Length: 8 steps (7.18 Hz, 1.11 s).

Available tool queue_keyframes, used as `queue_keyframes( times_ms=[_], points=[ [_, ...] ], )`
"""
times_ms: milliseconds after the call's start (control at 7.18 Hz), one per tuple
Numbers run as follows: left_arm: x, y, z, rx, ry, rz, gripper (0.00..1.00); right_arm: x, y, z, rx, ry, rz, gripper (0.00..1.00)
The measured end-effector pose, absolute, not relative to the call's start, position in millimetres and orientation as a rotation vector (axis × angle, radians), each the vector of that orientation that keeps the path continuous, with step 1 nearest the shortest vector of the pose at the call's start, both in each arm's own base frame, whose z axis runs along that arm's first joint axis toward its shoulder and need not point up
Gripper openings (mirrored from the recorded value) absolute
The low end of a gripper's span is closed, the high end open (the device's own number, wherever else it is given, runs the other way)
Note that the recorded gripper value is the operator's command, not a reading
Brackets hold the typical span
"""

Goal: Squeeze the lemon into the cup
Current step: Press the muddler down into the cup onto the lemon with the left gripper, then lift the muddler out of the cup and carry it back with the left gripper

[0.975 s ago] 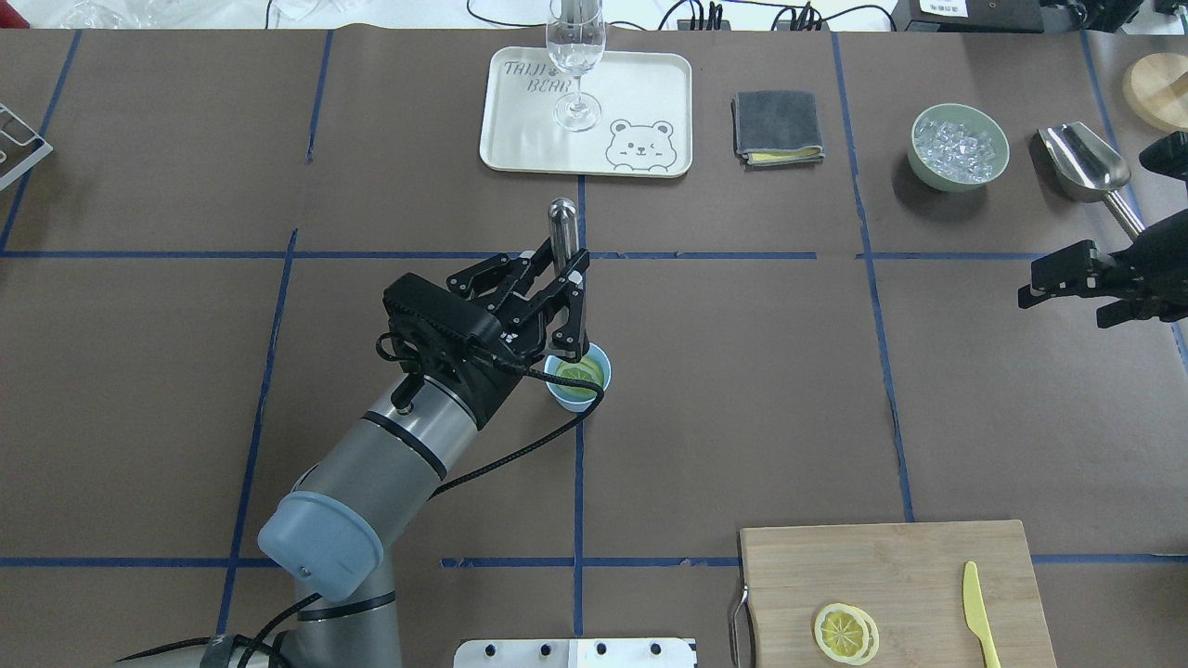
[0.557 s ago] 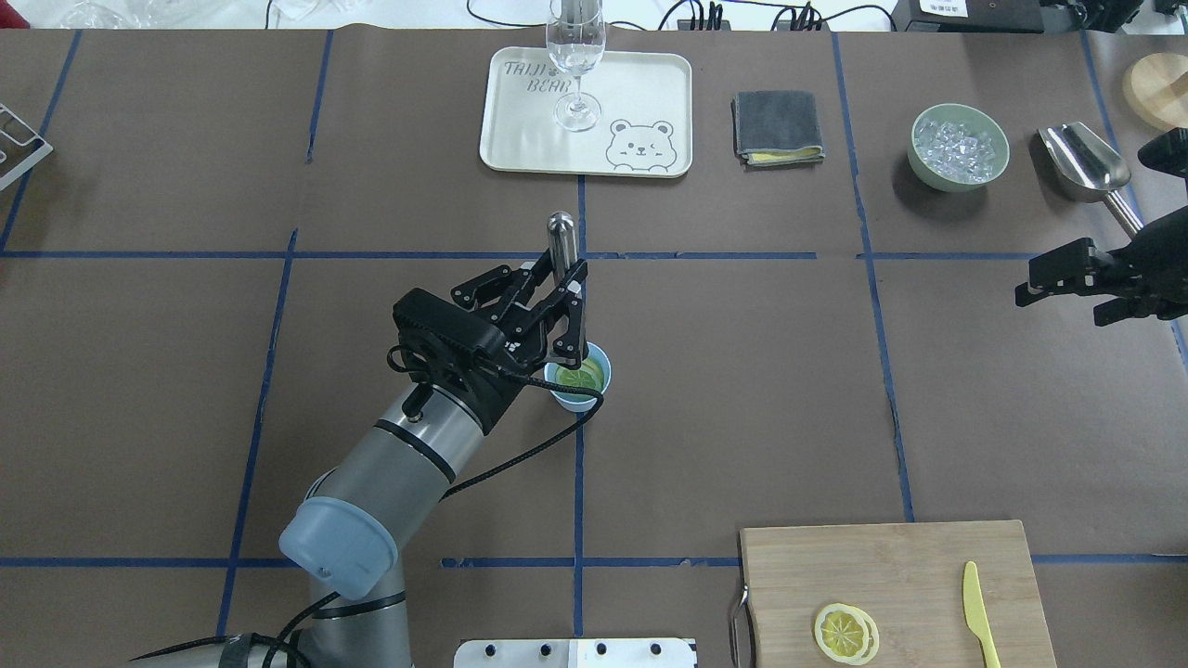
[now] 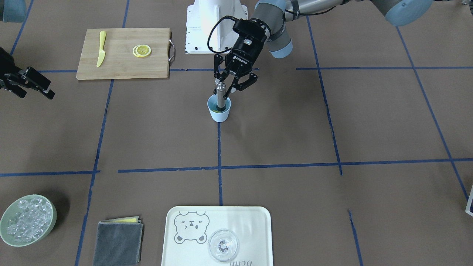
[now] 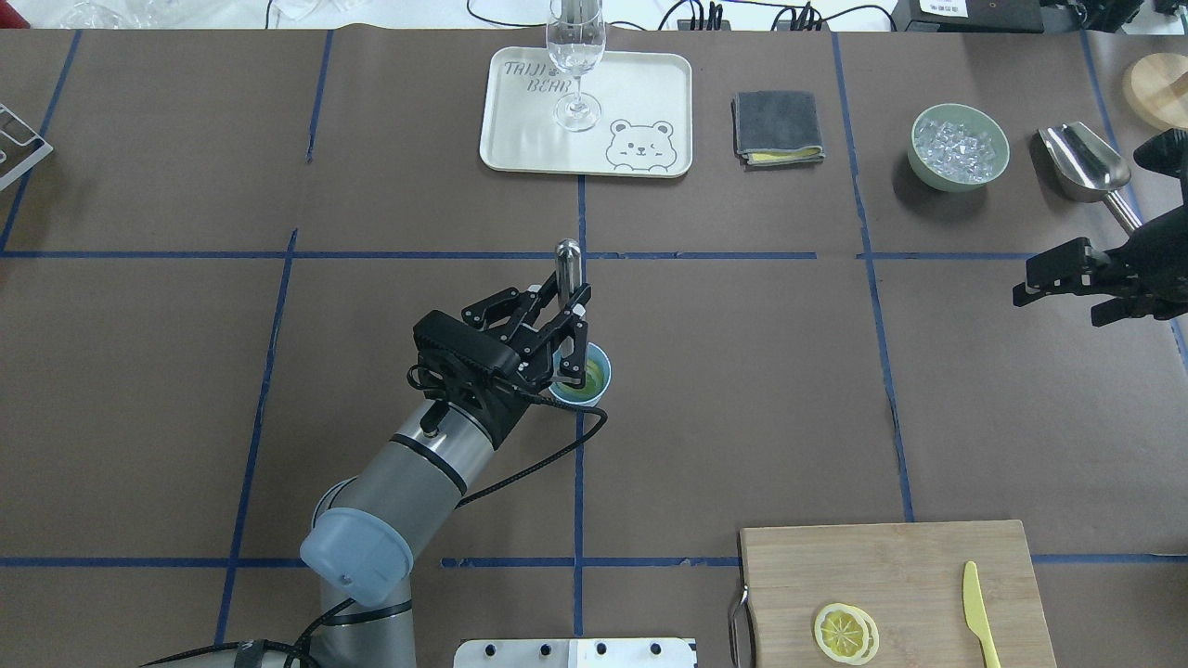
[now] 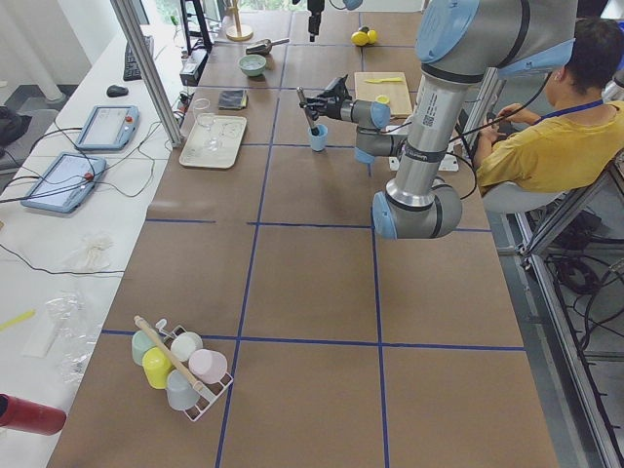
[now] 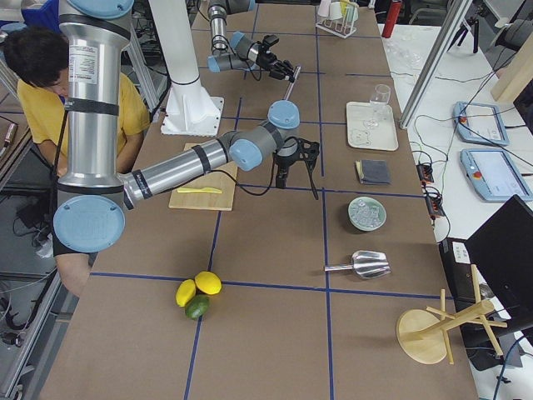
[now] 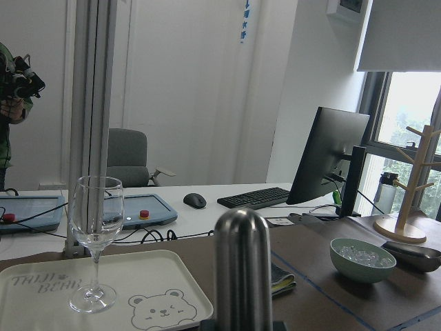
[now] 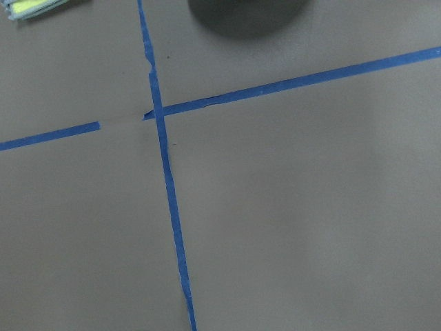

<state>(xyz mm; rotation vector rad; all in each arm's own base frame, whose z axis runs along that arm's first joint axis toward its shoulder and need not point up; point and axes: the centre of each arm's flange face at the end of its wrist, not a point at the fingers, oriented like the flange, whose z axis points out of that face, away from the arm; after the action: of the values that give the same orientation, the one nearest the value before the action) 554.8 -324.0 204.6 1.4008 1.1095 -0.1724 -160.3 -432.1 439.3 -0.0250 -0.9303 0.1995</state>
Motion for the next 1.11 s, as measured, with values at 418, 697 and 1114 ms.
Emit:
queue_keyframes(
  times_ms=[418, 697, 1114],
  points=[
    [573.2, -322.5, 212.8, 1.390, 1.093, -0.150, 0.00, -160.4, -432.5, 438.7, -0.025, -0.932, 0.199, 1.00],
    [576.5, -320.6, 215.5, 1.386, 1.089, -0.143, 0.00, -160.4, -431.6, 436.8, -0.027, -0.938, 0.196, 1.00],
    [575.5, -318.4, 211.8, 1.388, 1.096, -0.142, 0.00, -160.3, -431.0, 435.5, -0.028, -0.941, 0.196, 1.00]
  ],
)
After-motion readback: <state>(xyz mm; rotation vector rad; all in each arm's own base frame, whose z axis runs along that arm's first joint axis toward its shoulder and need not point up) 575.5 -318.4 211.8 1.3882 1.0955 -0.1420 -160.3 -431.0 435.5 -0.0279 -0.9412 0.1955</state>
